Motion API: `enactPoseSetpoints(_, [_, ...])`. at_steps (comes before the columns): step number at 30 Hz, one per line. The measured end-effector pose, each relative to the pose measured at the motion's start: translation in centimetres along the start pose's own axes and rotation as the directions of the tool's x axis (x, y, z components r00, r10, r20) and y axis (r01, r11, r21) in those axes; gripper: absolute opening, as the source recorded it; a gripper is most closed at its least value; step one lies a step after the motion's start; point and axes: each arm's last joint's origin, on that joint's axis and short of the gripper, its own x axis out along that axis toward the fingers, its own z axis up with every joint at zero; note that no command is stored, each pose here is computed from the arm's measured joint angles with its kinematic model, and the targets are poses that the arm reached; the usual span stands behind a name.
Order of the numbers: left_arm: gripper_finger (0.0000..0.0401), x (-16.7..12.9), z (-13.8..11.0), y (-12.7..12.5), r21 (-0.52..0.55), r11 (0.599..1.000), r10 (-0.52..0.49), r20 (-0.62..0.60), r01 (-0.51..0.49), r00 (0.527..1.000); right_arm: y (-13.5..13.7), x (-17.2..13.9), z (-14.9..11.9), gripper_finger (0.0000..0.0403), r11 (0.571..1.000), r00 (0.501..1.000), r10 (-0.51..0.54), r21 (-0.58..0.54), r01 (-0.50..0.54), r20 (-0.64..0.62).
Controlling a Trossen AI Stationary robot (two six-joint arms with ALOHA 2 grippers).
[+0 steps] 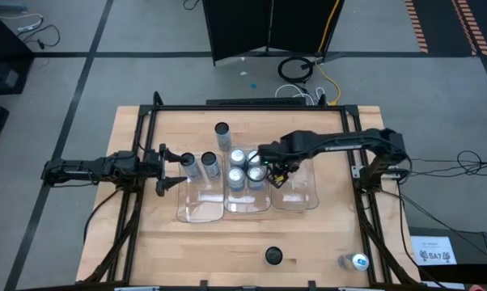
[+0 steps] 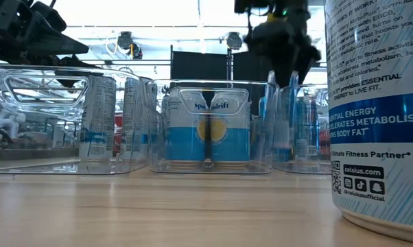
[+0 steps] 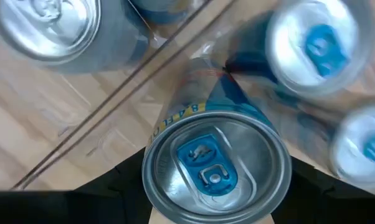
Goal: Sort soda cans
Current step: Put the top right silver soda can into the right transparent bin
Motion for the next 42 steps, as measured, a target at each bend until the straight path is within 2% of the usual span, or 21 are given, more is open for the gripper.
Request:
enactPoseSetpoints(9, [0.0363,0.0,0.0,0.0,0.000,1.000,0.000,-0.001,0.000,1.000,0.5,3.0,1.2,0.0235,0.998,0.996,-0.041,-0.047,0.037,-0.080])
enactPoseSetpoints(26, [0.0363,0.0,0.0,0.0,0.000,1.000,0.000,0.000,0.000,1.000,0.8,3.0,1.4,0.0239,0.997,0.998,-0.005,-0.073,0.001,-0.063])
enactPoseSetpoints(31, [0.0363,0.0,0.0,0.0,0.000,1.000,0.000,0.000,0.000,1.000,0.8,3.0,1.4,0.0260,0.998,0.998,-0.002,-0.069,-0.002,-0.062])
enactPoseSetpoints(38, [0.0363,0.0,0.0,0.0,0.000,1.000,0.000,0.000,0.000,1.000,0.6,3.0,1.2,0.0312,0.997,0.995,-0.020,-0.073,0.014,-0.093])
enactPoseSetpoints(42, [0.0363,0.0,0.0,0.0,0.000,1.000,0.000,-0.001,0.000,1.000,0.0,2.0,0.8,0.0326,0.998,0.994,-0.036,-0.059,0.030,-0.107])
